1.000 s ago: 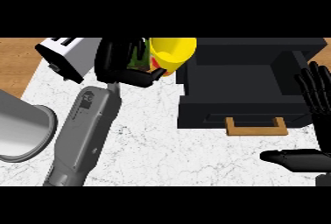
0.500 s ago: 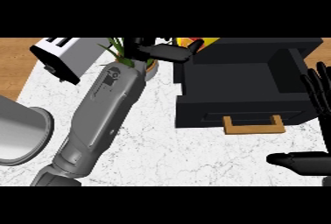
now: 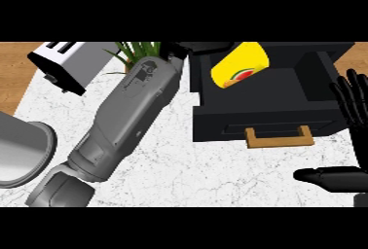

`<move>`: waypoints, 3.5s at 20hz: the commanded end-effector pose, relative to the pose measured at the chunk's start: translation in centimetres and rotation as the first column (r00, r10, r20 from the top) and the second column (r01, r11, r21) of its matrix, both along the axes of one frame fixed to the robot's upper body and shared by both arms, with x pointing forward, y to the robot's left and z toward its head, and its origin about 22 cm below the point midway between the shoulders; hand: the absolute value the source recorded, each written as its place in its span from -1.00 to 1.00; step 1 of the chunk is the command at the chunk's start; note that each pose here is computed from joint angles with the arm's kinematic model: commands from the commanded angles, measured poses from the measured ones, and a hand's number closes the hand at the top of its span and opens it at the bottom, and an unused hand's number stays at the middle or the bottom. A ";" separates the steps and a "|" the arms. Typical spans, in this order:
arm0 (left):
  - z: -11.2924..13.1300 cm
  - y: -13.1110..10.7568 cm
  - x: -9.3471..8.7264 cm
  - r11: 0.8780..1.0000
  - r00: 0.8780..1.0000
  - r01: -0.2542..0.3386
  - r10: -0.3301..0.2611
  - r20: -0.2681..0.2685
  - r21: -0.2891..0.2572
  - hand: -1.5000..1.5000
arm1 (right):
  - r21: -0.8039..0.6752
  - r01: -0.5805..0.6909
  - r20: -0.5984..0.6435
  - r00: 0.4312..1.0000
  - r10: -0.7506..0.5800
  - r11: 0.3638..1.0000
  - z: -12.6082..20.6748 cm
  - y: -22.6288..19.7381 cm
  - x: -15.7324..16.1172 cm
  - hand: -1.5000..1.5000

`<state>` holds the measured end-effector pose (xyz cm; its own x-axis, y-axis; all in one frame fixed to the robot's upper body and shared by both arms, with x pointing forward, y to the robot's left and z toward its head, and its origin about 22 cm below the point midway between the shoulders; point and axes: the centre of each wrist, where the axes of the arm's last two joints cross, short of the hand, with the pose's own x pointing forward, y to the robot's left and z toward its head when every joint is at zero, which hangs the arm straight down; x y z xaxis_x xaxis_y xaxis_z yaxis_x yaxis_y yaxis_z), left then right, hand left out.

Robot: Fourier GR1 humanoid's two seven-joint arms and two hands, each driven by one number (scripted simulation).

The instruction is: Pick up the cup, place it into the drawer and close the drawer

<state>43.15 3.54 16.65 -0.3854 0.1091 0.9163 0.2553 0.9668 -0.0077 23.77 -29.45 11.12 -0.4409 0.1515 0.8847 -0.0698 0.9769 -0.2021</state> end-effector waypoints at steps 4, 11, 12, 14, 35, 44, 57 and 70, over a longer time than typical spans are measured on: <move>-1.6 -1.5 -0.3 0.999 0.999 -0.002 0.004 -0.042 0.047 1.00 | 0.011 0.001 0.000 1.000 -0.001 1.000 -0.7 2.9 1.5 -1.00; -4.4 -1.4 -0.5 0.974 0.994 -0.024 0.047 -0.098 0.226 1.00 | -0.016 -0.021 -0.008 1.000 0.021 1.000 -0.2 -0.2 0.1 -1.00; -4.4 -1.6 -0.5 0.969 0.997 -0.026 0.044 -0.066 0.247 1.00 | -0.006 -0.025 0.010 1.000 0.025 1.000 0.9 2.1 1.4 -1.00; -4.9 -1.5 -0.5 0.962 0.995 -0.032 0.056 -0.082 0.270 -1.00 | -0.010 -0.030 0.002 1.000 0.030 1.000 0.6 0.5 0.6 -1.00; -2.8 -3.6 -1.6 0.989 0.998 -0.062 0.057 0.037 0.137 -1.00 | 0.044 -0.245 0.009 0.970 0.244 0.969 2.3 0.1 0.3 1.00; -0.4 -0.8 -1.4 0.995 0.997 -0.073 0.074 -0.006 0.062 -1.00 | -0.278 -0.229 -0.085 0.973 0.213 0.933 3.2 -0.2 -1.9 1.00; -0.6 9.1 -3.1 0.992 0.992 -0.124 0.123 -0.037 -0.012 -1.00 | -0.477 -0.088 -0.079 0.995 0.057 0.874 -0.1 5.3 0.3 1.00; -3.9 17.6 -6.6 0.989 0.987 -0.148 0.146 -0.062 -0.022 -1.00 | -0.870 -0.074 -0.069 0.997 0.029 0.487 -7.5 8.4 7.1 1.00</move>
<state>37.36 19.49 12.98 -0.3373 0.0791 0.9381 0.1145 0.9925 -0.0425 28.58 -22.43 5.62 -0.4234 0.7846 0.4529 -0.1681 0.4232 -0.8903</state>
